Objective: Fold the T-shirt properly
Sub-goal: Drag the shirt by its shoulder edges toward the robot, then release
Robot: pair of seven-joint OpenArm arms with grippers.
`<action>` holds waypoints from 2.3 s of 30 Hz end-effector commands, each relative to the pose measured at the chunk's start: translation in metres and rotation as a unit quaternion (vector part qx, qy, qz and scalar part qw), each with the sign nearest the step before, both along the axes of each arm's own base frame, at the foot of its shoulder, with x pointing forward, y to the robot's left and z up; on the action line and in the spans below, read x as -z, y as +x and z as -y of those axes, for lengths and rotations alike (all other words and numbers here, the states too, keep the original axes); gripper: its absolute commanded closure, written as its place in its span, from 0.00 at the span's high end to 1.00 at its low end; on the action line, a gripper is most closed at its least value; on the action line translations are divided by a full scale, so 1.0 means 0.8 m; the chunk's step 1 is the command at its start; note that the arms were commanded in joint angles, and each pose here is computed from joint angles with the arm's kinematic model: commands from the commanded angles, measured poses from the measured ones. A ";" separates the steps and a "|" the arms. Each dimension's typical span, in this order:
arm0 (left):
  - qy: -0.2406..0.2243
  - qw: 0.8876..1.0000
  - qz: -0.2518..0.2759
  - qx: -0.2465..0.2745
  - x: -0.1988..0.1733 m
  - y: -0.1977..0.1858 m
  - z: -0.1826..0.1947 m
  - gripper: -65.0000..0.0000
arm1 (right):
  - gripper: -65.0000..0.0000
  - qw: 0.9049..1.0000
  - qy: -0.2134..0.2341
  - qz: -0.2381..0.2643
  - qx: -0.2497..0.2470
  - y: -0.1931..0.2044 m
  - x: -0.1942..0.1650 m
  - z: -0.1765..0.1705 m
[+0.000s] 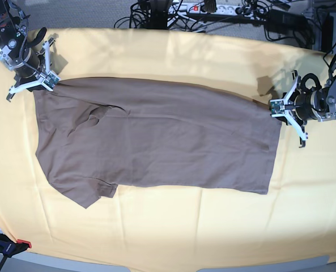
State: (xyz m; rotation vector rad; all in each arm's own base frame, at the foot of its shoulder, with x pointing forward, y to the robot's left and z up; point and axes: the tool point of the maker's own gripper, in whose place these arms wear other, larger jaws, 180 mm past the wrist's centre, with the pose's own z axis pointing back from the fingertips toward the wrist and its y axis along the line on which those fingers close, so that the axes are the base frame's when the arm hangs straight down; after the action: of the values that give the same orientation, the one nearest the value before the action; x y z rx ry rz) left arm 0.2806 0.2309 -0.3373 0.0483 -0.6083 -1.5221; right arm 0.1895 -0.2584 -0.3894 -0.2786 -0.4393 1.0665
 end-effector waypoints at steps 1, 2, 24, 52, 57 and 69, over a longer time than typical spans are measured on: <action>0.002 1.000 0.019 -0.002 -0.017 0.011 -0.007 0.00 | 0.08 1.000 -0.011 0.004 -0.003 0.004 -0.006 0.006; 0.002 1.000 0.019 -0.002 -0.017 0.012 -0.007 0.00 | 0.00 1.000 -0.012 0.005 -0.003 0.005 -0.006 0.007; 0.015 0.997 -0.042 0.067 -0.062 -0.058 -0.002 0.00 | 0.00 0.990 -0.090 -0.101 -0.035 -0.013 -0.043 0.054; 0.021 0.984 -0.146 0.097 -0.042 -0.150 0.014 0.00 | 0.00 0.965 -0.067 -0.254 -0.013 -0.099 -0.026 0.054; 0.023 0.984 -0.151 0.094 -0.044 -0.151 0.010 0.00 | 0.00 0.965 -0.068 -0.254 -0.015 -0.099 -0.026 0.054; 0.007 0.983 -0.166 0.081 -0.051 -0.155 0.013 0.10 | 0.23 0.963 -0.067 -0.259 -0.013 -0.101 -0.026 0.054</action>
State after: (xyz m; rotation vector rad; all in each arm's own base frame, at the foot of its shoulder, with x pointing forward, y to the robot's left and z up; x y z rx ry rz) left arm 0.1514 0.2162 -0.3043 -0.2701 -0.3404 -1.6368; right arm 0.1039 -0.2919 -0.3755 -0.0622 0.0823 1.1304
